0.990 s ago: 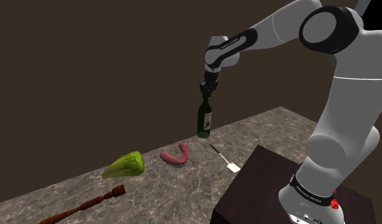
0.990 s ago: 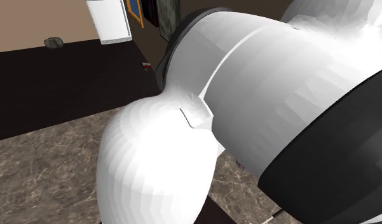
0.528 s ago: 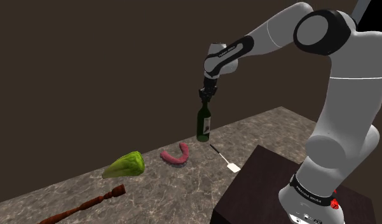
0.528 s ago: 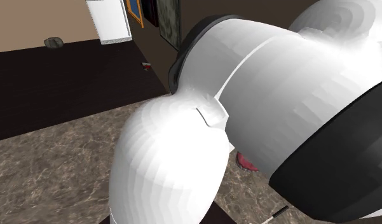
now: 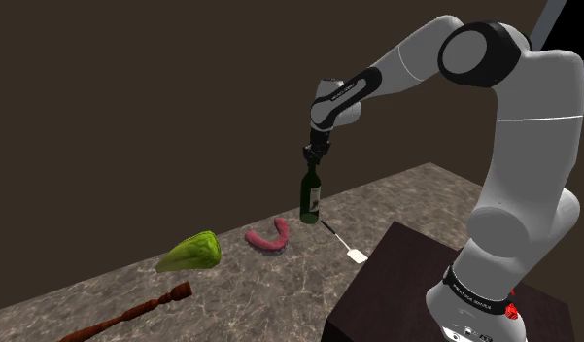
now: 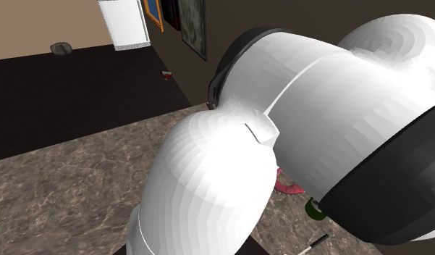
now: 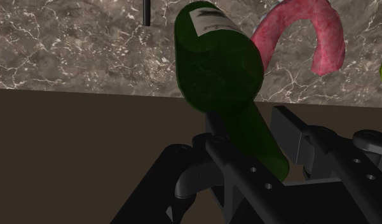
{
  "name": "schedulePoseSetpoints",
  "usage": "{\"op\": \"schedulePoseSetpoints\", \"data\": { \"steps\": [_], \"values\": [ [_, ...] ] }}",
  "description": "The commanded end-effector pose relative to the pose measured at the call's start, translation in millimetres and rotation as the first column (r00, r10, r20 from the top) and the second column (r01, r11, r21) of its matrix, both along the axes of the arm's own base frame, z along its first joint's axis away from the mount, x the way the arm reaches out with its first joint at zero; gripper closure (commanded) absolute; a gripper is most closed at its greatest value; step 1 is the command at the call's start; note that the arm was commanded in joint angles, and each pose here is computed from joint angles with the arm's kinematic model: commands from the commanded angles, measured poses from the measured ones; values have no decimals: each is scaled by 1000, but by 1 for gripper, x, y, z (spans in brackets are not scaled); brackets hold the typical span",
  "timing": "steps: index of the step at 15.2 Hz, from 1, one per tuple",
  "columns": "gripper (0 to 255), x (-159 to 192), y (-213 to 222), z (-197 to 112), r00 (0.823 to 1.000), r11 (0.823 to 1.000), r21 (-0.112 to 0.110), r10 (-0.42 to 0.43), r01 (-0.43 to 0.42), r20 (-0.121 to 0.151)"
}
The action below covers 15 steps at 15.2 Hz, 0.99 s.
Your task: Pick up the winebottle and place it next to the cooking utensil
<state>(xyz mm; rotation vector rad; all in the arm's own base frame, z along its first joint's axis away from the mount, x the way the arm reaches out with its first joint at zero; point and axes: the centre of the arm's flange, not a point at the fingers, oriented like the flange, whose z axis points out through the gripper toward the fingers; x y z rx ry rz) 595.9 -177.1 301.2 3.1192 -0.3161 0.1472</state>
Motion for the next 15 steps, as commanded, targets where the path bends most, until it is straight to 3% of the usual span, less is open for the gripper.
{"op": "schedulePoseSetpoints", "data": {
  "steps": [1,10,15],
  "values": [
    [255,0,0,-10,1000,1000,0,0,0,1],
    [255,0,0,-58,1000,1000,0,0,0,1],
    [255,0,0,-58,1000,1000,0,0,0,1]
  ]
}}
